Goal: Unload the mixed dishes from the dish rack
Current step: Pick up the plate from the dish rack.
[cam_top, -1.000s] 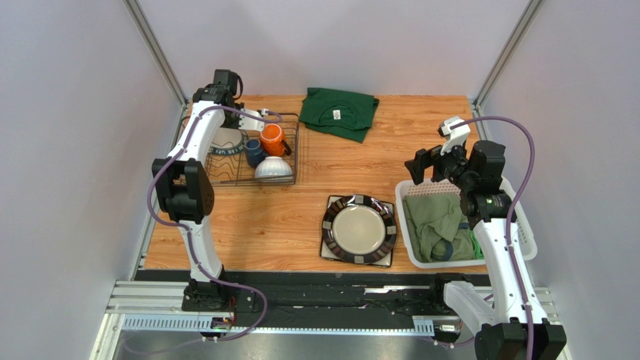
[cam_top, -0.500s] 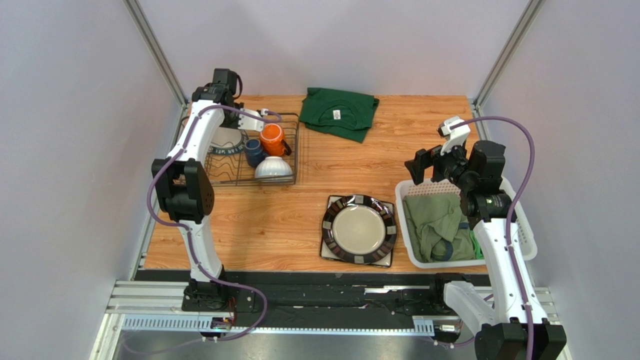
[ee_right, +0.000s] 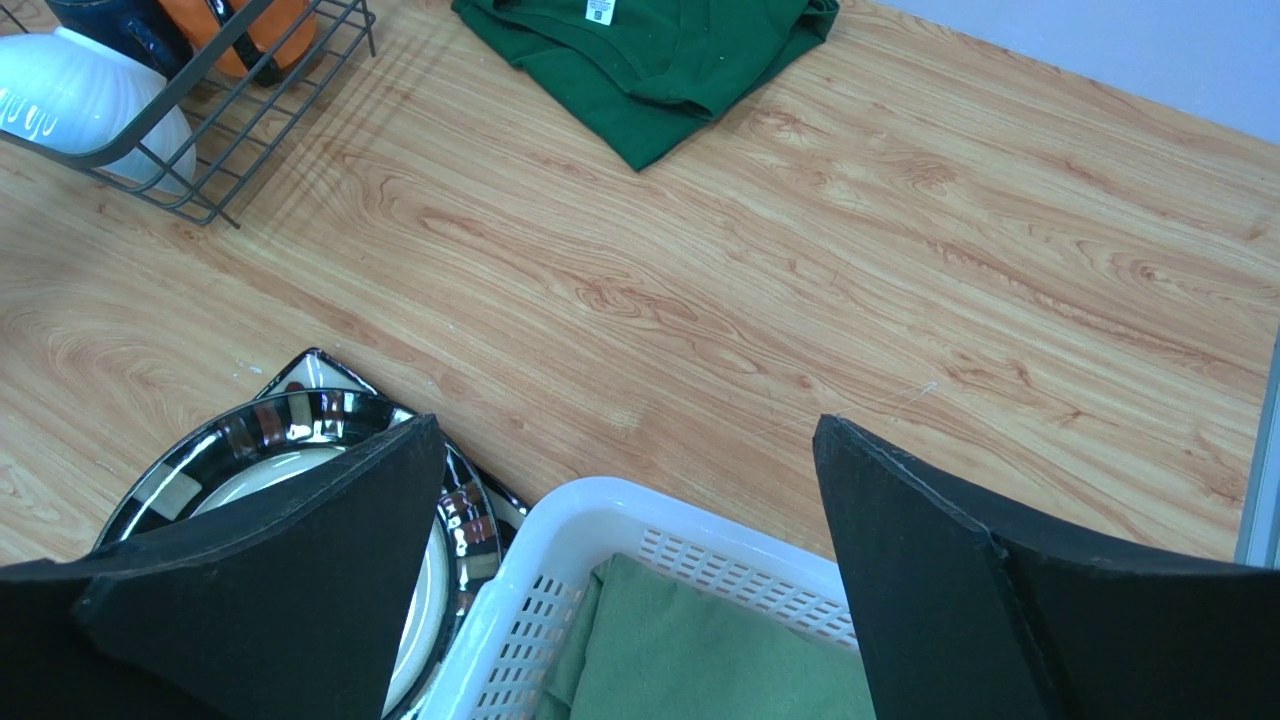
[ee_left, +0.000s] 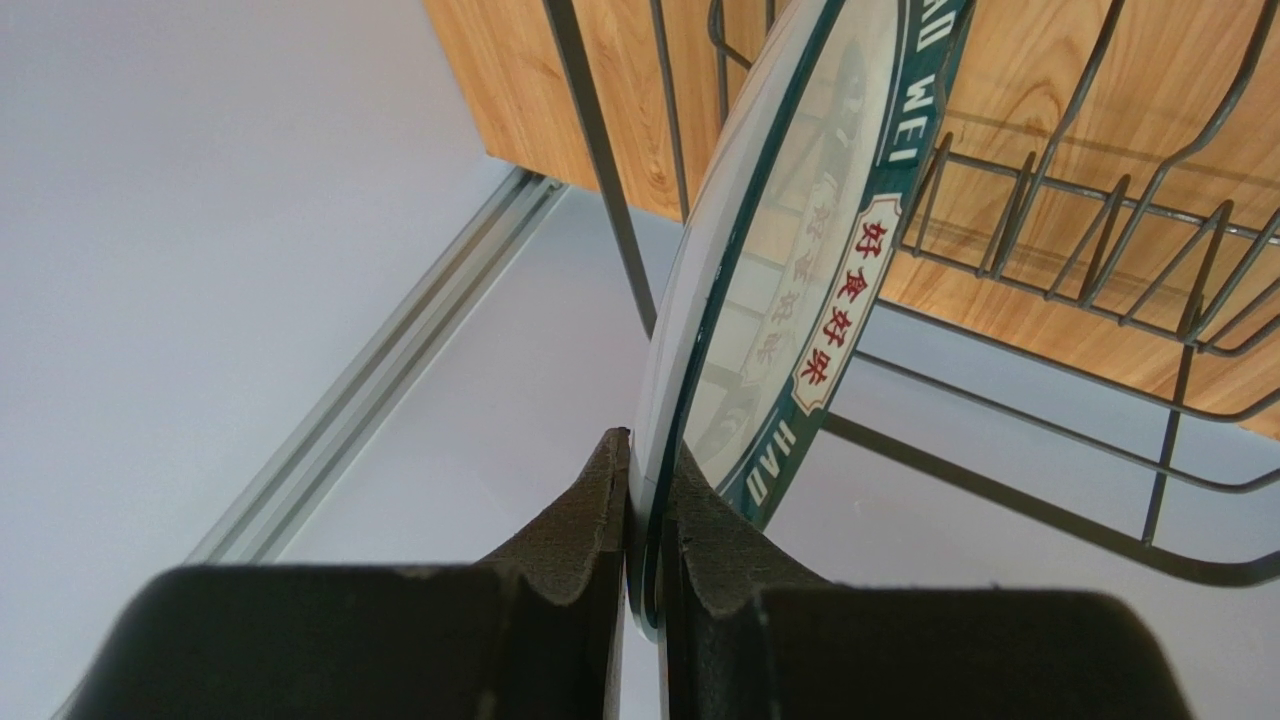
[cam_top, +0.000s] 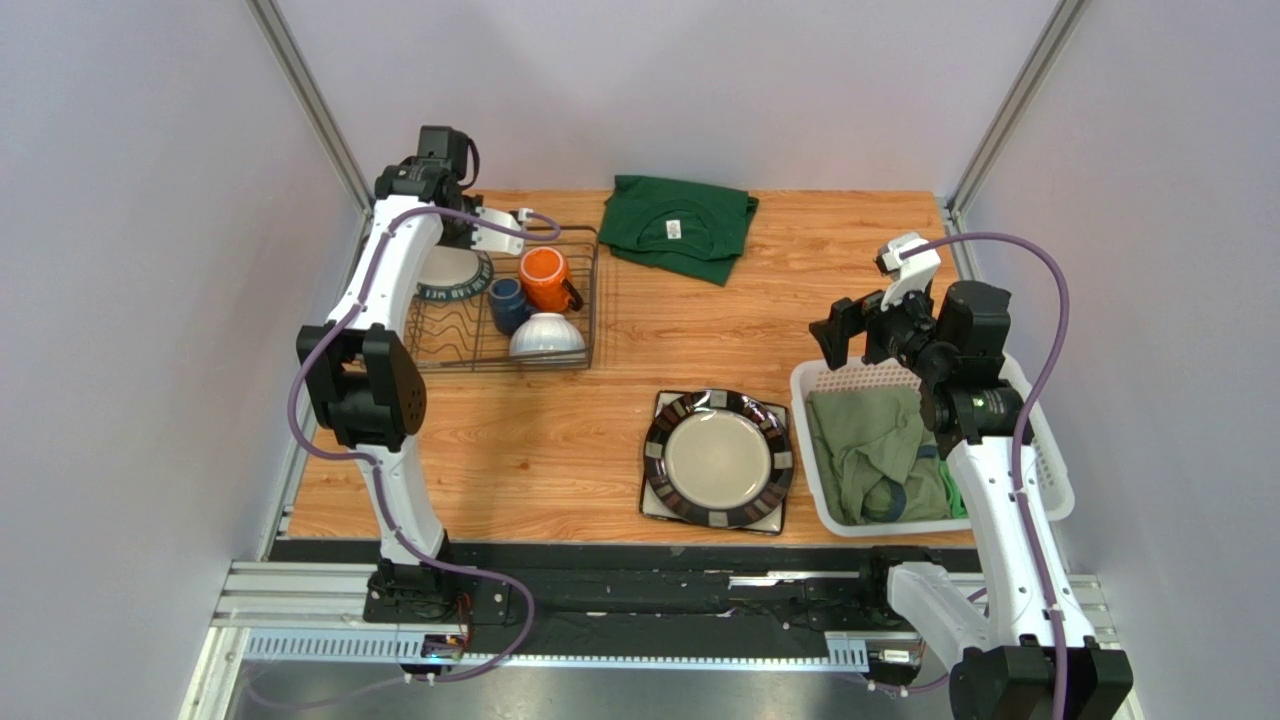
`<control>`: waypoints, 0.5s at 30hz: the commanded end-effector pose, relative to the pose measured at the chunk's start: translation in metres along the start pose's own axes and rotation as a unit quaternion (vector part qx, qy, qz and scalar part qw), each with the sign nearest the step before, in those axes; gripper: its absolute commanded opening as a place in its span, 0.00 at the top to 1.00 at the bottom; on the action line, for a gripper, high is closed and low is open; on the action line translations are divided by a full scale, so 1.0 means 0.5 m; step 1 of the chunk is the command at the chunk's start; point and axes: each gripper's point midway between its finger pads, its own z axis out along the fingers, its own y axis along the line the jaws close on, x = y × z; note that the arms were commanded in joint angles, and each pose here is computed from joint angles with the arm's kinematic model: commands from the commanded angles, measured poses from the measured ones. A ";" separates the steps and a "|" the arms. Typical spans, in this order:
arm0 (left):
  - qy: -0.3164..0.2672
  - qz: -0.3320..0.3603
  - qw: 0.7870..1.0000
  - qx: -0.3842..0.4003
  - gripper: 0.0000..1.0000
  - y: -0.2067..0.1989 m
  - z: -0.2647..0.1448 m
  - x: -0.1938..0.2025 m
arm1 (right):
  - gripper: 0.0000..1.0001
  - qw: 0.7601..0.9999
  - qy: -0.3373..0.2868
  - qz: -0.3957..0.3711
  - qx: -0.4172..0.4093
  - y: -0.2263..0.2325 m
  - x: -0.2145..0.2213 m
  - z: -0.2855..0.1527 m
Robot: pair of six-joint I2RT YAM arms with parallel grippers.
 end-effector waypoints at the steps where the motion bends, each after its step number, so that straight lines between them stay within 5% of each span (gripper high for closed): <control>1: 0.017 -0.010 0.997 -0.078 1.00 0.067 -0.111 0.047 | 0.01 1.000 -0.012 -0.011 -0.002 0.002 -0.021 -0.007; 15: 0.005 -0.019 0.994 -0.105 1.00 0.068 -0.196 0.058 | 0.01 1.000 -0.012 -0.009 -0.003 0.004 -0.020 -0.008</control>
